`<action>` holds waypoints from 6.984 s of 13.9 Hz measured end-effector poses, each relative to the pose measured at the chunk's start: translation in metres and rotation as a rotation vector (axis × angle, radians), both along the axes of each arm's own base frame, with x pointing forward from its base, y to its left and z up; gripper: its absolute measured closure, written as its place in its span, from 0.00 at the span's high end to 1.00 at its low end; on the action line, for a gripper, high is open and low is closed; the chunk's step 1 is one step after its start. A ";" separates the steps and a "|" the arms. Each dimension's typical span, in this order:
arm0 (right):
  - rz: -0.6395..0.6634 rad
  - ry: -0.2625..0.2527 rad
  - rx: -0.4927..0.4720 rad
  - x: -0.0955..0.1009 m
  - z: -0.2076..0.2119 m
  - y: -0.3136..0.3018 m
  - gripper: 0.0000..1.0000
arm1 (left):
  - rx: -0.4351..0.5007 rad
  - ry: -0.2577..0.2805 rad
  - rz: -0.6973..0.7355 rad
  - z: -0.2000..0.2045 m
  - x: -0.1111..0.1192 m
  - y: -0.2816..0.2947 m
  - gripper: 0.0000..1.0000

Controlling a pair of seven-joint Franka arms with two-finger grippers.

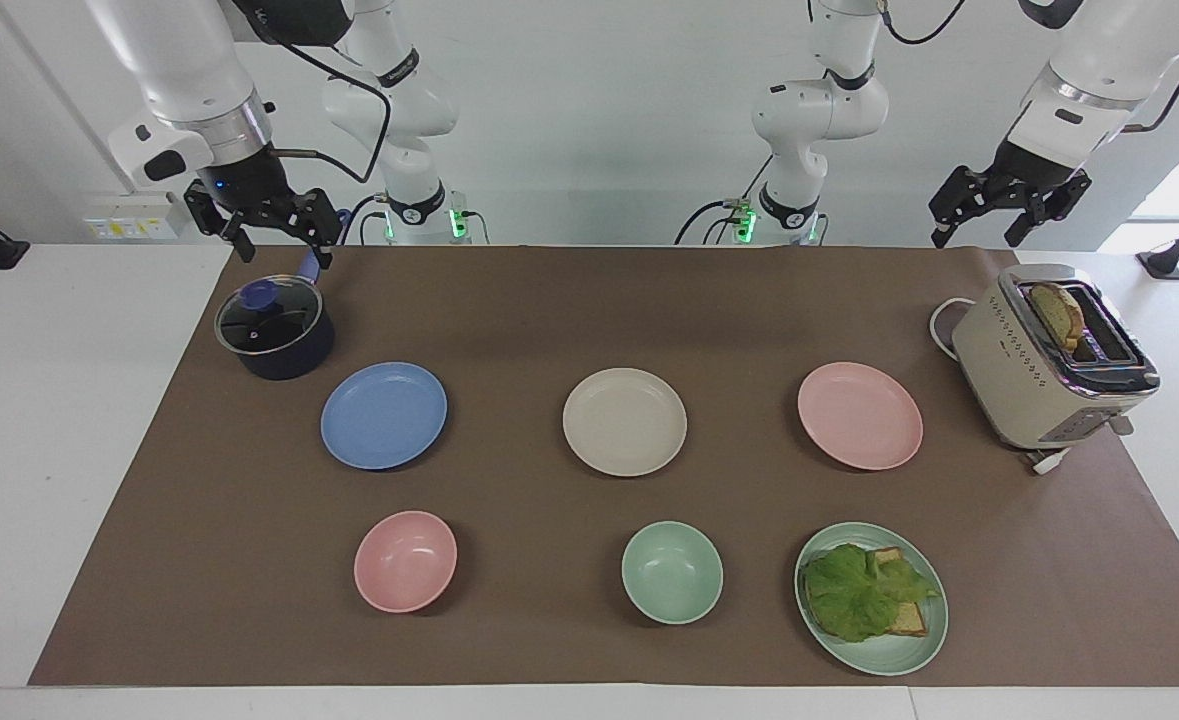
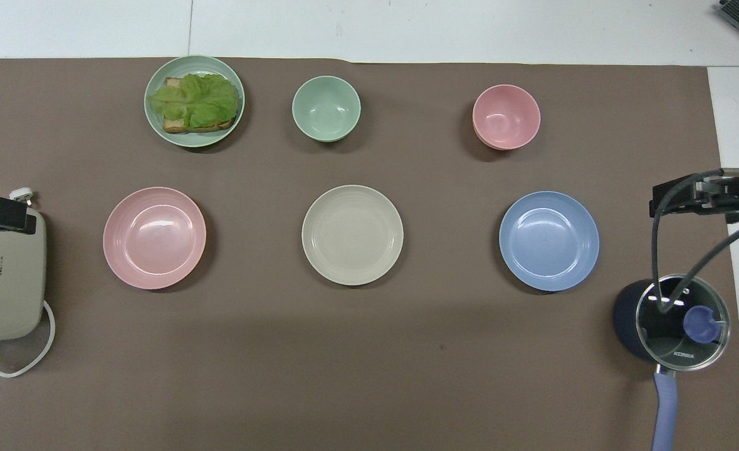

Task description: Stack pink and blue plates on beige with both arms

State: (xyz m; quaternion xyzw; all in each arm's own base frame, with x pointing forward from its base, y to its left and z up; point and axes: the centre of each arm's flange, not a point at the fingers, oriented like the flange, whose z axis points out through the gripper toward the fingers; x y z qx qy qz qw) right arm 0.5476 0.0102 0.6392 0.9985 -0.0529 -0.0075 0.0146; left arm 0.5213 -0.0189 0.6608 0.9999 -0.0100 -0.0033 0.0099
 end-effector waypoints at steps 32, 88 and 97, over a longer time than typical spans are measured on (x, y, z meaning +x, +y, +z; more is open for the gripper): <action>0.000 0.000 0.000 0.000 0.000 0.000 1.00 | -0.004 -0.050 0.096 -0.171 0.068 0.051 1.00; -0.031 -0.020 -0.001 0.010 -0.060 -0.032 1.00 | -0.080 -0.082 0.222 -0.300 0.021 -0.271 0.04; -0.024 -0.011 0.005 0.020 -0.140 -0.033 1.00 | -0.075 -0.074 0.222 -0.307 0.017 -0.270 0.04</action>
